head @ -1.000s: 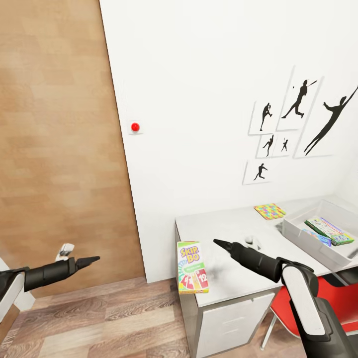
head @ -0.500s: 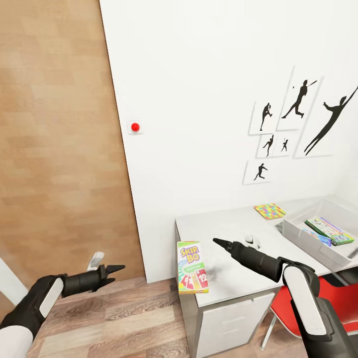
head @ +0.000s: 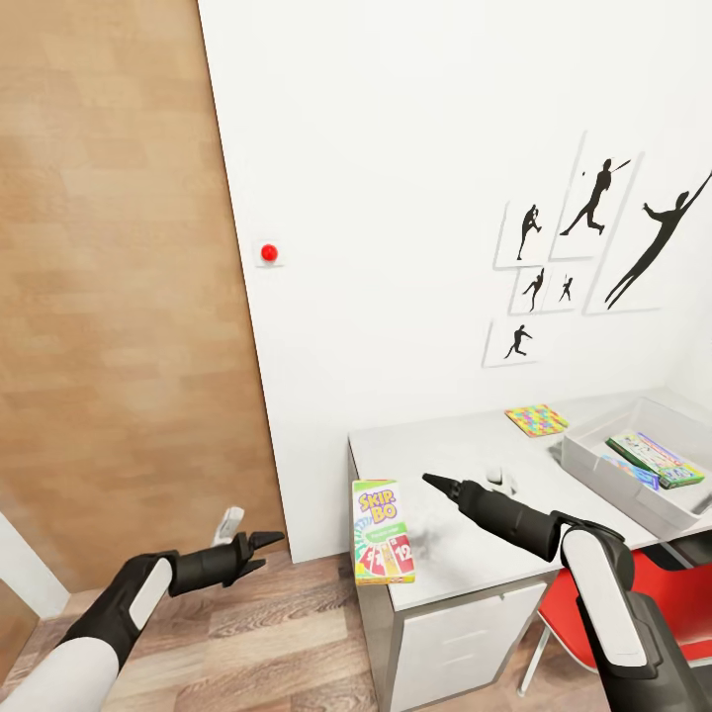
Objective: Put all the toys in the child's room - the three board games (two on the bed and one on the table), the two jigsaw puzzles on the table, and the tennis ball on the table - inside the toy box on the table in the child's room.
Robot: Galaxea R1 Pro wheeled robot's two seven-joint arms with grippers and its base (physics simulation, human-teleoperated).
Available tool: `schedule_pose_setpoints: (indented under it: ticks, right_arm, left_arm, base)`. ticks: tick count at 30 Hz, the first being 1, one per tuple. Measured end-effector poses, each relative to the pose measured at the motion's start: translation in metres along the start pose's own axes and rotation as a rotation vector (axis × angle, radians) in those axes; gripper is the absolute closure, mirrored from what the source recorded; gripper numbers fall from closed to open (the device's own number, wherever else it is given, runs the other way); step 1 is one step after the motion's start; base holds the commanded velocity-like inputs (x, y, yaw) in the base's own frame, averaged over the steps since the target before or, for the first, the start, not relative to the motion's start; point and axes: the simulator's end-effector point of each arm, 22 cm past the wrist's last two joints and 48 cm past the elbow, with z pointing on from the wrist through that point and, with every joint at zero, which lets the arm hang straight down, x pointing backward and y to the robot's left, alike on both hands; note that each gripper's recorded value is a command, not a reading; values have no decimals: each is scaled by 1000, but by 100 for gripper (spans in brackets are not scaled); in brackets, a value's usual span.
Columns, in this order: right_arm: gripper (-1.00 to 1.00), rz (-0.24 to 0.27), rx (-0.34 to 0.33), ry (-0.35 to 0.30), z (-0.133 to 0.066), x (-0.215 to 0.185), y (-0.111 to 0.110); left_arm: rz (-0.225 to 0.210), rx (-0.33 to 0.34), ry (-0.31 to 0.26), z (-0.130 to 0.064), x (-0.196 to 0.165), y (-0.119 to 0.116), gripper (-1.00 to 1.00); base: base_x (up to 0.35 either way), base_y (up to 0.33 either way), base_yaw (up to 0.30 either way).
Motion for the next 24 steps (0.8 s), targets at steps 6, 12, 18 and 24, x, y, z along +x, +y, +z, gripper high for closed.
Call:
schedule_pose_setpoints:
  ticks: [6,12,18,24]
  right_arm:
    - [-100,0,3,0,1,1,0]
    - [-100,1,5,2,1,2,-1]
    - [-100,2,7,2,1,1,-2]
    - [-100,1,6,3,2,2,-1]
  left_arm:
    - [-9,12,-2,1,1,-1,-100]
    - [-16,19,-5,1,0,-3,-100]
    - [-36,42,7,-3,2,-6,-100]
    - [-33,63,23,-1,6,-12,-100]
  base:
    - [0,0,0]
    - [0,0,0]
    - [27,0,0]
    - [108,-160,0]
